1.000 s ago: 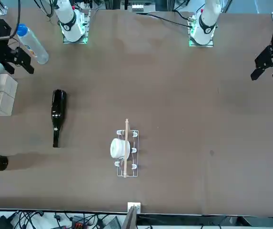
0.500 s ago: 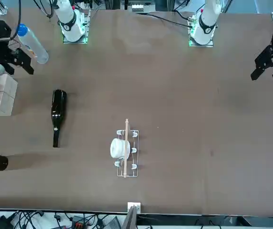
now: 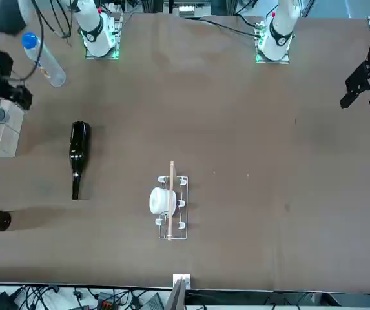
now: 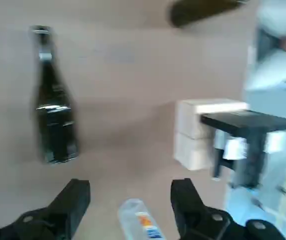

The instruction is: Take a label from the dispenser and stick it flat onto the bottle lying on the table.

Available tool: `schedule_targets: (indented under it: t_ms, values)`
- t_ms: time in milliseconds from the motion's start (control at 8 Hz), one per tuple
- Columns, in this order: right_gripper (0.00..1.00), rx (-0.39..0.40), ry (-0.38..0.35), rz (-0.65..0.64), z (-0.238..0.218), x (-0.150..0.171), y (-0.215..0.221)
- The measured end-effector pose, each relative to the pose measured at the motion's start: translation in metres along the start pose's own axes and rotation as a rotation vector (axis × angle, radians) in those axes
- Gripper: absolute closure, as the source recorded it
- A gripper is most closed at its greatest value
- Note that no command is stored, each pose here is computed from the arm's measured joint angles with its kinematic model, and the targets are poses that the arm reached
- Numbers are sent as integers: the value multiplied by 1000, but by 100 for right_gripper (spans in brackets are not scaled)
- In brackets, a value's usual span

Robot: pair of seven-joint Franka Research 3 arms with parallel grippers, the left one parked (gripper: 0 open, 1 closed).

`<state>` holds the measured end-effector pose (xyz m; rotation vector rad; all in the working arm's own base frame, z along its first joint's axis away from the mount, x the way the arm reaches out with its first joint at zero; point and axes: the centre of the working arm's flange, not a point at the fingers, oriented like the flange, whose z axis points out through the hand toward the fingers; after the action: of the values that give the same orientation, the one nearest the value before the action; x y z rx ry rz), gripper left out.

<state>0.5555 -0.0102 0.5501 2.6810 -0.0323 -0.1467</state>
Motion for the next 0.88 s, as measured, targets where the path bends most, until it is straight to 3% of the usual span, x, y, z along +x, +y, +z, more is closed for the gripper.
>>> schedule_targets:
  t_ms: [500, 875]
  values:
    - [3, -384, -32, 178, 107, 25, -27]
    - [4, -627, -7, 188, 184, 18, -22]
